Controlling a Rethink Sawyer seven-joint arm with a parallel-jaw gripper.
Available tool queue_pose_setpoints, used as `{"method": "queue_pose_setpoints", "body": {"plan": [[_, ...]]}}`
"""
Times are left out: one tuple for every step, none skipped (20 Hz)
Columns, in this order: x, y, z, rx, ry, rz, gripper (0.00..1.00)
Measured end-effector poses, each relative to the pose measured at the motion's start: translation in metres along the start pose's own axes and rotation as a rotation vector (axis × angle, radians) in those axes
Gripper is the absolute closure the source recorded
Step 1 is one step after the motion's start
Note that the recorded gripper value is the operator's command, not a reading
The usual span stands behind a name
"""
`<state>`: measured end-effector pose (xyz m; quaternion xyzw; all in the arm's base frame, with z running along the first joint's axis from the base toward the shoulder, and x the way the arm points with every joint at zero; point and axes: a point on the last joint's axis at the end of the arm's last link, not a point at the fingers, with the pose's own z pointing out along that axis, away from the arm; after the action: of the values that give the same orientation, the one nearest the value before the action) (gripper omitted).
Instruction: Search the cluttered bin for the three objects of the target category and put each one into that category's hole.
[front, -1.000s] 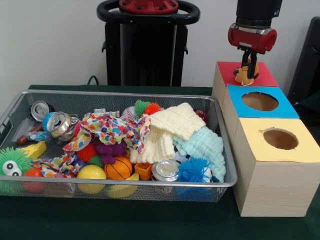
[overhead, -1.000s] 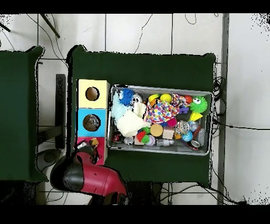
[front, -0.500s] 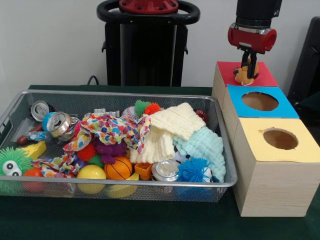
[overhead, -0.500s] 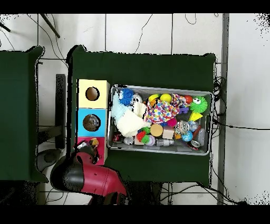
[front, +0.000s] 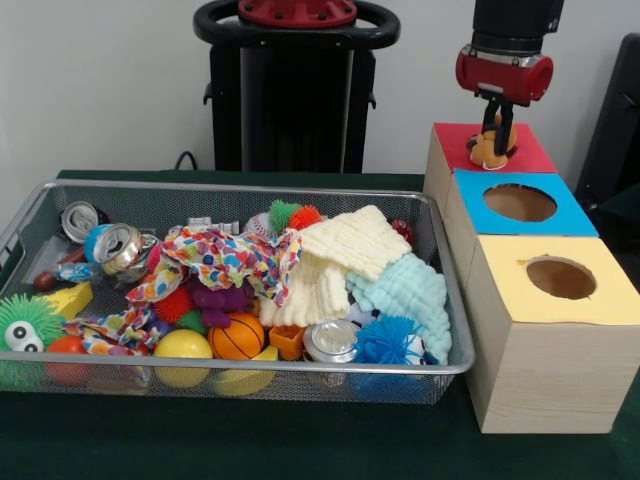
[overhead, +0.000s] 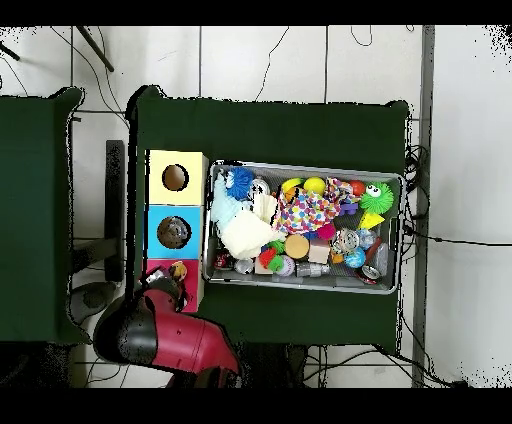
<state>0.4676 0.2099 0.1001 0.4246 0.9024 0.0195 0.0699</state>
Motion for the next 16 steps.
{"method": "queue_pose_setpoints", "body": {"plan": [[0.000,0.000,0.000,0.001,-0.002,-0.001,1.00],[0.002,-0.001,-0.002,0.003,-0.009,-0.005,1.00],[0.002,-0.002,-0.002,0.004,-0.011,-0.007,1.00],[0.002,-0.003,-0.003,0.006,-0.014,-0.009,1.00],[0.004,-0.003,-0.004,0.009,-0.016,-0.012,1.00],[0.005,-0.004,-0.005,0.013,-0.017,-0.015,1.00],[0.006,-0.004,-0.005,0.015,-0.017,-0.017,1.00],[0.007,-0.005,-0.006,0.020,-0.017,-0.020,1.00],[0.008,-0.006,-0.007,0.025,-0.017,-0.023,1.00],[0.009,-0.007,-0.009,0.033,-0.014,-0.026,1.00],[0.009,-0.008,-0.009,0.038,-0.012,-0.026,1.00],[0.010,-0.011,-0.010,0.050,-0.003,-0.024,1.00],[0.011,-0.014,-0.011,0.063,0.006,-0.023,1.00],[0.011,-0.017,-0.012,0.075,0.014,-0.021,1.00],[0.011,-0.018,-0.013,0.084,0.022,-0.019,1.00],[0.012,-0.020,-0.013,0.092,0.029,-0.017,1.00]]}}
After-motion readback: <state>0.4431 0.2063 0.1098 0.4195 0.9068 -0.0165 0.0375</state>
